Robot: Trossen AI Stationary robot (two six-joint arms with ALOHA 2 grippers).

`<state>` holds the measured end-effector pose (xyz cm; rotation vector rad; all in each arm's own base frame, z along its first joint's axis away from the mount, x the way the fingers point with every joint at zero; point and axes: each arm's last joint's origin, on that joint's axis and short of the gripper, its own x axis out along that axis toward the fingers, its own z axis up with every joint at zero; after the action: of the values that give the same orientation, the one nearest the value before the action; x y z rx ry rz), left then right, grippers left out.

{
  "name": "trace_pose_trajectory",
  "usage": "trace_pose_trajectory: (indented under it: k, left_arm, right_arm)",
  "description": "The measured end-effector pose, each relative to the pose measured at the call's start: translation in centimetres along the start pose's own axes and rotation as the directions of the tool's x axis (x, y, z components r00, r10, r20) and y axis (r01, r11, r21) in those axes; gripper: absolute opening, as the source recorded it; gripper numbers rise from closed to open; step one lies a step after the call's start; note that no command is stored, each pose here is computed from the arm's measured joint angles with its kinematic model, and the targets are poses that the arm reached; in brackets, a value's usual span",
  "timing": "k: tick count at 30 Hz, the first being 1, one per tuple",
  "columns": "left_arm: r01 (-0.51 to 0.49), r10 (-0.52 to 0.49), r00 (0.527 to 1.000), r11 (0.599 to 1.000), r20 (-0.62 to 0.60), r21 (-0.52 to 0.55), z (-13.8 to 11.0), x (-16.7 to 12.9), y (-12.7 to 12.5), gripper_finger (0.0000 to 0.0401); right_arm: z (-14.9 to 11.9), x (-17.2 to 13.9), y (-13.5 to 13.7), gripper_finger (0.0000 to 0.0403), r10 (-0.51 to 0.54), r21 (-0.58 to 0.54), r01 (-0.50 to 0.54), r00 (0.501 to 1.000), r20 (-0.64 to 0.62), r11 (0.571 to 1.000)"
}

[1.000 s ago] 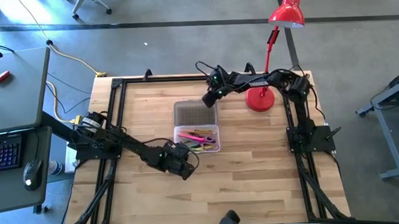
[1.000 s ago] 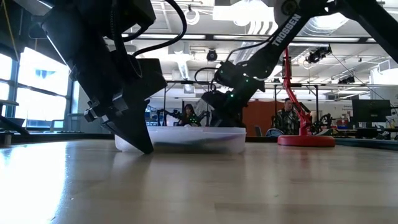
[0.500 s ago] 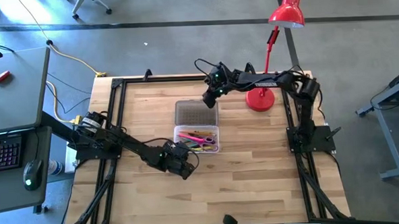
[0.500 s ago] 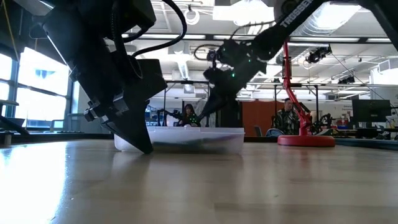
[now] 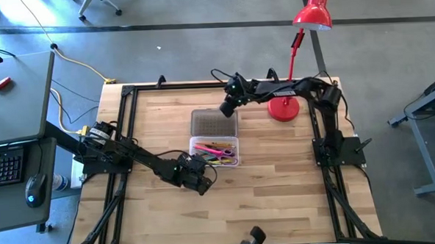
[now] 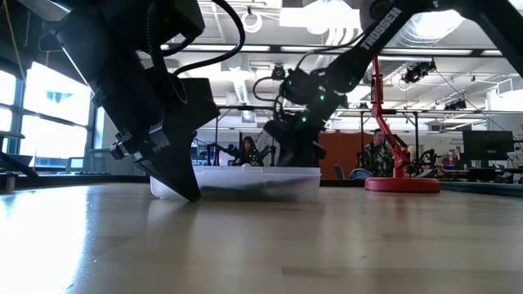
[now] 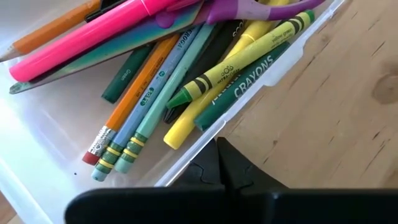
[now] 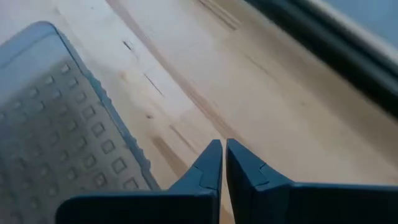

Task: Pick & place school supplies into a supply box
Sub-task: Close the supply box

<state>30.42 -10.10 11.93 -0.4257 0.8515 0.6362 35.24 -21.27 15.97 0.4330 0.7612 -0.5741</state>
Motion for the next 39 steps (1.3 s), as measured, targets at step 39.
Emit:
trace_pose_trajectory:
  k: [39]
  left_arm:
    - [-0.004,0.004,1.000,1.000,0.005,-0.008,0.0,0.0,0.0,0.0016]
  right_arm:
    - [-0.3,-2.9,4.8,0.0000,0.334,-0.140,-0.346,0.937,-0.101,0.928]
